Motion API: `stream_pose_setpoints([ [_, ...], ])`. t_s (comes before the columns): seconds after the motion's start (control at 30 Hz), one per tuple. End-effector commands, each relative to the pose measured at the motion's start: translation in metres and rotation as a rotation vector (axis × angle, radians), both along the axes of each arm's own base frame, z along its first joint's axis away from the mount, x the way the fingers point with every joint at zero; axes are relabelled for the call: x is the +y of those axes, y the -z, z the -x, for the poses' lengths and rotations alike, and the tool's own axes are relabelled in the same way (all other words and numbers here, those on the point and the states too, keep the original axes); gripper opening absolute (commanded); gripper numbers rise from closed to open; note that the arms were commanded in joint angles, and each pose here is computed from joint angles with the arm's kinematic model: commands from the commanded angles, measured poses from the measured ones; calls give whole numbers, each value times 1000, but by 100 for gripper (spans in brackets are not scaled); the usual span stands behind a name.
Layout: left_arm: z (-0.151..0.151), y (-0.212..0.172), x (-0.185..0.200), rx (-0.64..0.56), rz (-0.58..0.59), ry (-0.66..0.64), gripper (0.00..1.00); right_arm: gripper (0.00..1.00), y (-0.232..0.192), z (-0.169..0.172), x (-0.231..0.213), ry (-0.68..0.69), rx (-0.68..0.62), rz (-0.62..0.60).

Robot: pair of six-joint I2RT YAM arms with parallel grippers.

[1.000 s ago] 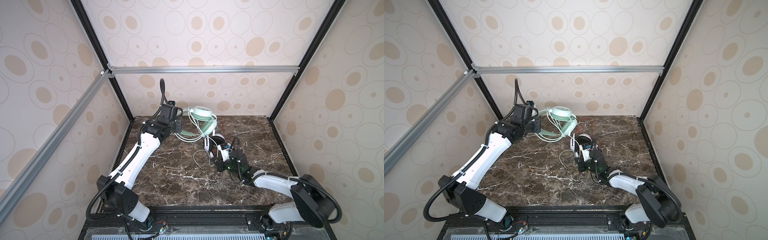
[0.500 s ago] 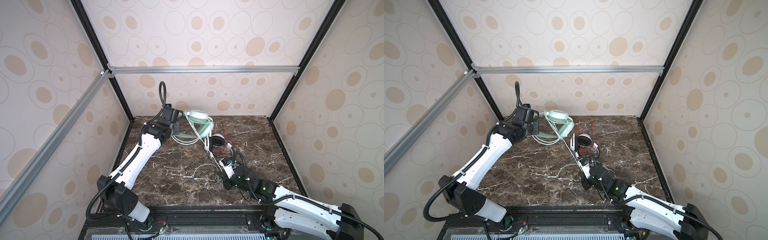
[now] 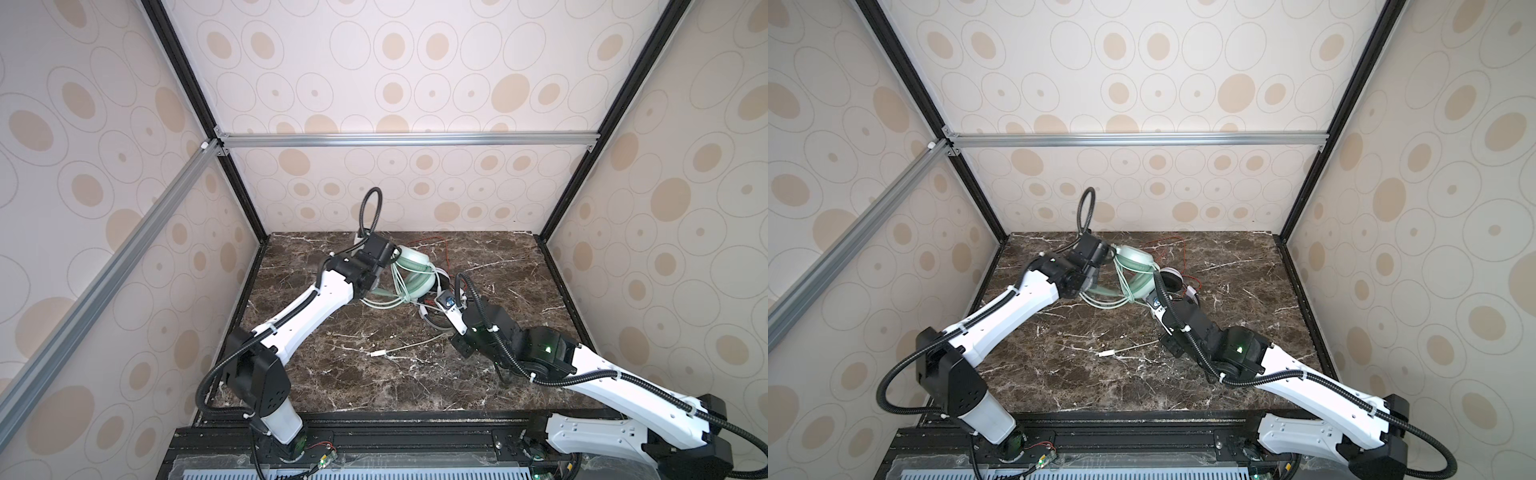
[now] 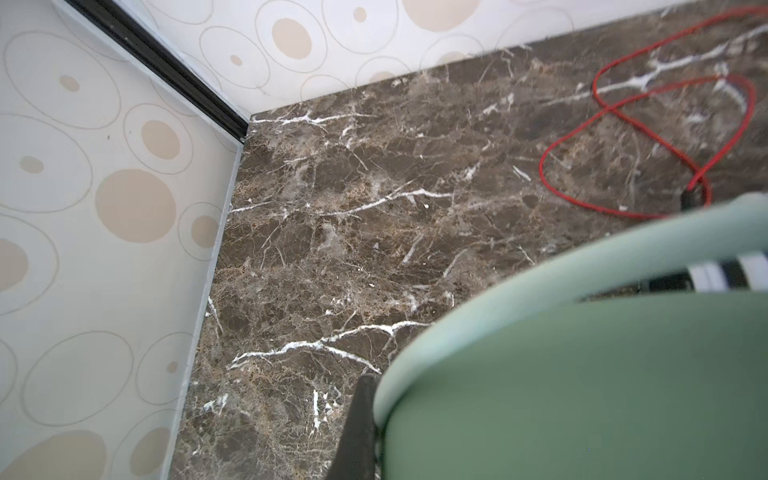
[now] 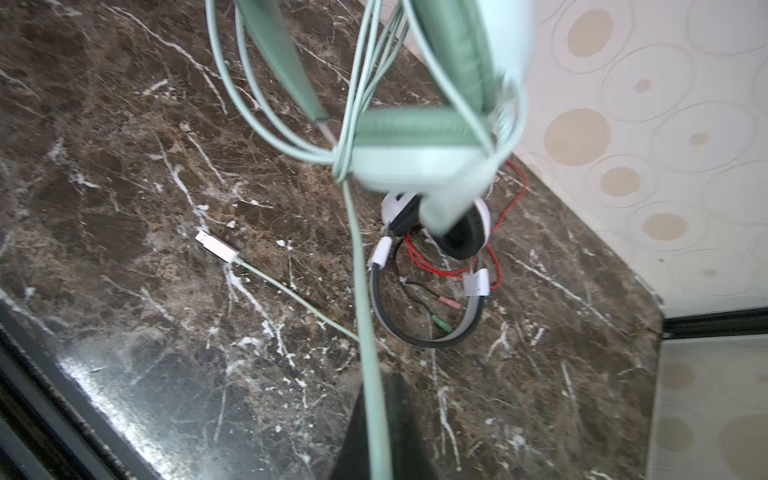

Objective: Wrap the headphones
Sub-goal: 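Carry the cable up and over the held headset with the right gripper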

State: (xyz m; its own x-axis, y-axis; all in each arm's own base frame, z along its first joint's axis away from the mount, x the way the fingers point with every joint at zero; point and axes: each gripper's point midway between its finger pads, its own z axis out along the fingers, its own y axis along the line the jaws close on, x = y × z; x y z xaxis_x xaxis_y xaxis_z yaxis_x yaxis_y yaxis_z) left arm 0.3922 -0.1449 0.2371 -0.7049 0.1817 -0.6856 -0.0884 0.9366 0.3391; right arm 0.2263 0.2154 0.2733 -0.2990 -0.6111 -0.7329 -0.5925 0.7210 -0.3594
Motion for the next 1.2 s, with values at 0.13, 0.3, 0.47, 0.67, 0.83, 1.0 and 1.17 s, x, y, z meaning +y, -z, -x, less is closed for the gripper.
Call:
stream_pose_setpoints([
  [0.13,4,-32,-8,-114,-122,90,0,0,-66,-28,-30,56,-275,303],
  [0.3,16,-37,-28,-110,-80,250,0,0,-78,-34,-10,-63,-352,319],
  [0.47,30,-33,-57,-68,14,446,0,0,-84,-38,13,-232,-461,256],
  [0.67,44,-23,-85,-20,71,584,0,0,-102,-57,20,-290,-441,120],
  [0.83,54,-22,-97,-11,102,640,0,0,-97,-77,31,-356,-356,25],
  [1.0,62,-17,-107,9,120,683,0,0,-85,-93,45,-392,-271,-19],
  [1.17,68,-16,-116,14,140,718,0,0,-80,-108,55,-410,-226,-50],
])
